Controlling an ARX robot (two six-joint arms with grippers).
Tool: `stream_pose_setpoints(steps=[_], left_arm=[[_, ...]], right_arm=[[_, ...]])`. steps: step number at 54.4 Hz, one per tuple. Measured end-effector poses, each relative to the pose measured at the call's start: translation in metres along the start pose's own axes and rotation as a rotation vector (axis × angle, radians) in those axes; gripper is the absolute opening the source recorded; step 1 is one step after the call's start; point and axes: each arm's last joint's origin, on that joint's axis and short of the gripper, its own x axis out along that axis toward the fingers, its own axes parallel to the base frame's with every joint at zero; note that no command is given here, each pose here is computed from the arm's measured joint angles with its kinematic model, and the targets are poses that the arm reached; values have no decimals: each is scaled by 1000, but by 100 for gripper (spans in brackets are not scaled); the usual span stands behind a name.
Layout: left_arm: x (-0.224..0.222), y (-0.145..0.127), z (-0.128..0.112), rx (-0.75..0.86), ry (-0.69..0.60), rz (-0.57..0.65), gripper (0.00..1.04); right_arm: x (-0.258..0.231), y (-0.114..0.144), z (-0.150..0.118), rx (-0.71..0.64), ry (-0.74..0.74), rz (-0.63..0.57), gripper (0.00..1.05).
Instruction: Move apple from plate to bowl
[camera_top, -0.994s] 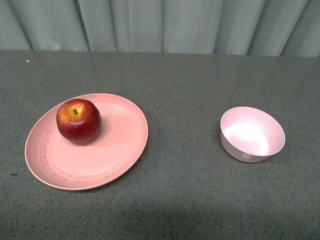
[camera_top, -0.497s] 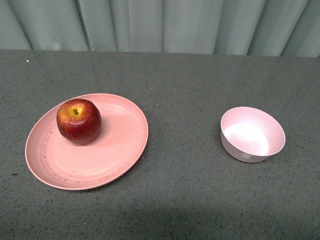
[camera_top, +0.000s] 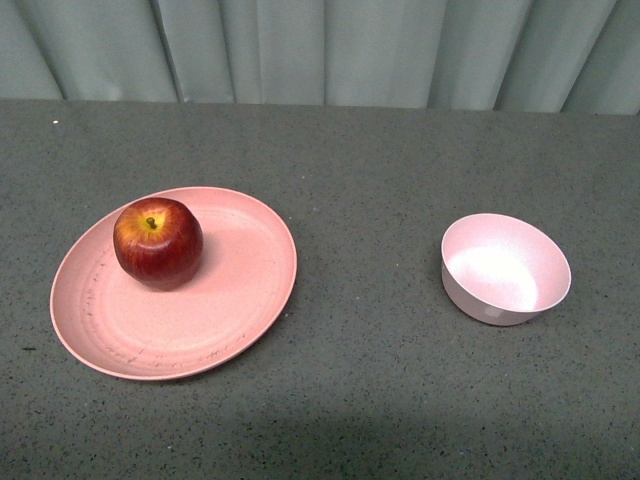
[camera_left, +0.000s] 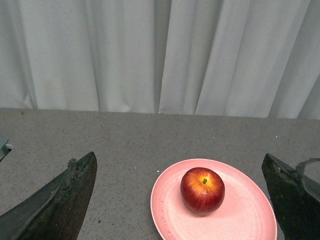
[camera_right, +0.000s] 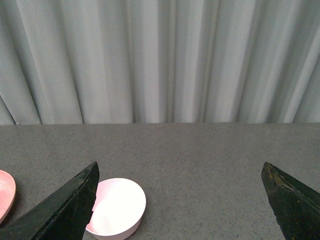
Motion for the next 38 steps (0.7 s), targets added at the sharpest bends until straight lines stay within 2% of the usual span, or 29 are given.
stream_pose_setpoints(steps=[38], left_arm=[[0,0,0,0,0,0,98]], right_arm=[[0,0,0,0,0,0,95]])
